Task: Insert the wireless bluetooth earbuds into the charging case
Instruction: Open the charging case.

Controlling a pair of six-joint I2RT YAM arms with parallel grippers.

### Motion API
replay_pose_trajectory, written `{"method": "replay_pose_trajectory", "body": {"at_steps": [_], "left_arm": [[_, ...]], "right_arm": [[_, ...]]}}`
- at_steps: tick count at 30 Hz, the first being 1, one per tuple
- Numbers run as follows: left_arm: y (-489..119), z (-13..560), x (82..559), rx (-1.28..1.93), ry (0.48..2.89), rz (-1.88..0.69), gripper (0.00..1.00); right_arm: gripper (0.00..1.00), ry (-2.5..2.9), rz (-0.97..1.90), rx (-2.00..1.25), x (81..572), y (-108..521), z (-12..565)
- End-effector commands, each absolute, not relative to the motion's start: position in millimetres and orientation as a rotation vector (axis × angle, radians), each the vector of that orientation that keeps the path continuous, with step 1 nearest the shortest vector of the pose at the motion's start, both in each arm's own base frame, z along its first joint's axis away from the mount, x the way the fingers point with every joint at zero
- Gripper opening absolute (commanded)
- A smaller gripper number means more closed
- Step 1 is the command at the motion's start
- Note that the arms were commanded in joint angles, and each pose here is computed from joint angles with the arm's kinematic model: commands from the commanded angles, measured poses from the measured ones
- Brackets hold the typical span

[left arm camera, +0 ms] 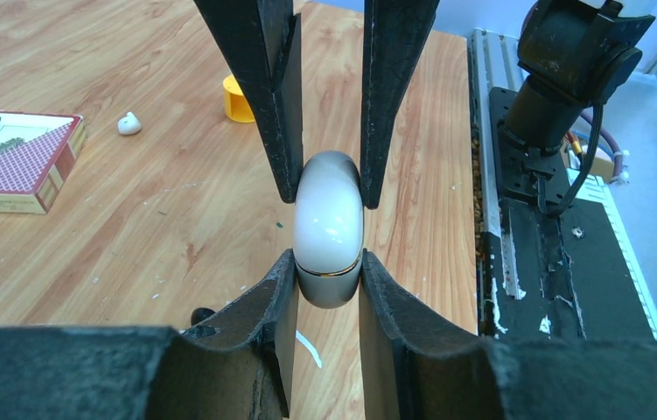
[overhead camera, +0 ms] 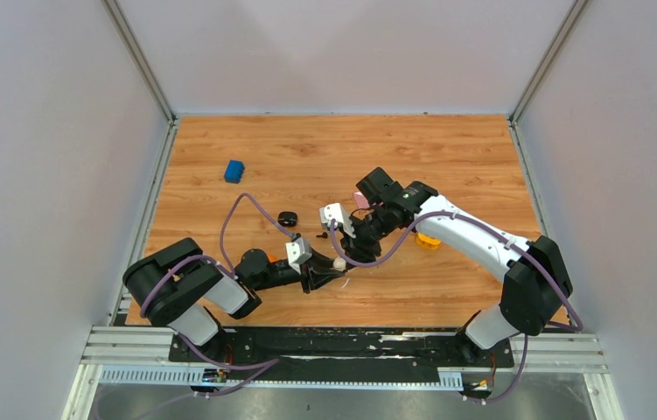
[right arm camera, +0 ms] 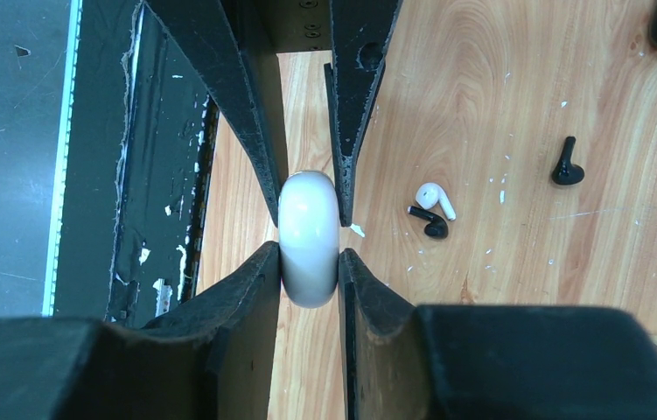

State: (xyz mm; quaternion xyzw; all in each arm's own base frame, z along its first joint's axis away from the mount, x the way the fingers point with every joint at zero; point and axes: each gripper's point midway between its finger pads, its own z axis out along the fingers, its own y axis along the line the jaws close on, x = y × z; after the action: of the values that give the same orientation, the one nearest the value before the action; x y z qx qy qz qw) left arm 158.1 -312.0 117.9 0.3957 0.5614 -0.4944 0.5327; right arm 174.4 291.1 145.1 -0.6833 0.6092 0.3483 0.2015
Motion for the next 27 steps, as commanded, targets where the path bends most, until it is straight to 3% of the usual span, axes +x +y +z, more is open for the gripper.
{"method": "replay_pose_trajectory", "body": {"at_steps": [1,7,12,18,27], "left_arm": [[-318.6,151.7,160.2,0.924,1.184,-1.181,0.25],[-318.5,150.5,157.4,0.948,1.170,-1.178,0.10],[-319.0,150.5,156.6,0.950,1.170,-1.183,0.05],[-318.8,150.2,154.5,0.960,1.164,-1.187,0.00],[-318.6,152.9,151.2,0.971,1.143,-1.184,0.00]], "right_arm": [[0.07,1.616,1.016,-1.881,174.2,301.7,167.8],[0.16,1.627,1.021,-1.882,172.6,300.5,167.1],[0.18,1.633,1.028,-1.889,171.5,299.6,166.5],[0.38,1.643,1.032,-1.899,169.3,297.6,163.3],[0.43,1.679,1.034,-1.907,171.4,298.2,155.7]]}}
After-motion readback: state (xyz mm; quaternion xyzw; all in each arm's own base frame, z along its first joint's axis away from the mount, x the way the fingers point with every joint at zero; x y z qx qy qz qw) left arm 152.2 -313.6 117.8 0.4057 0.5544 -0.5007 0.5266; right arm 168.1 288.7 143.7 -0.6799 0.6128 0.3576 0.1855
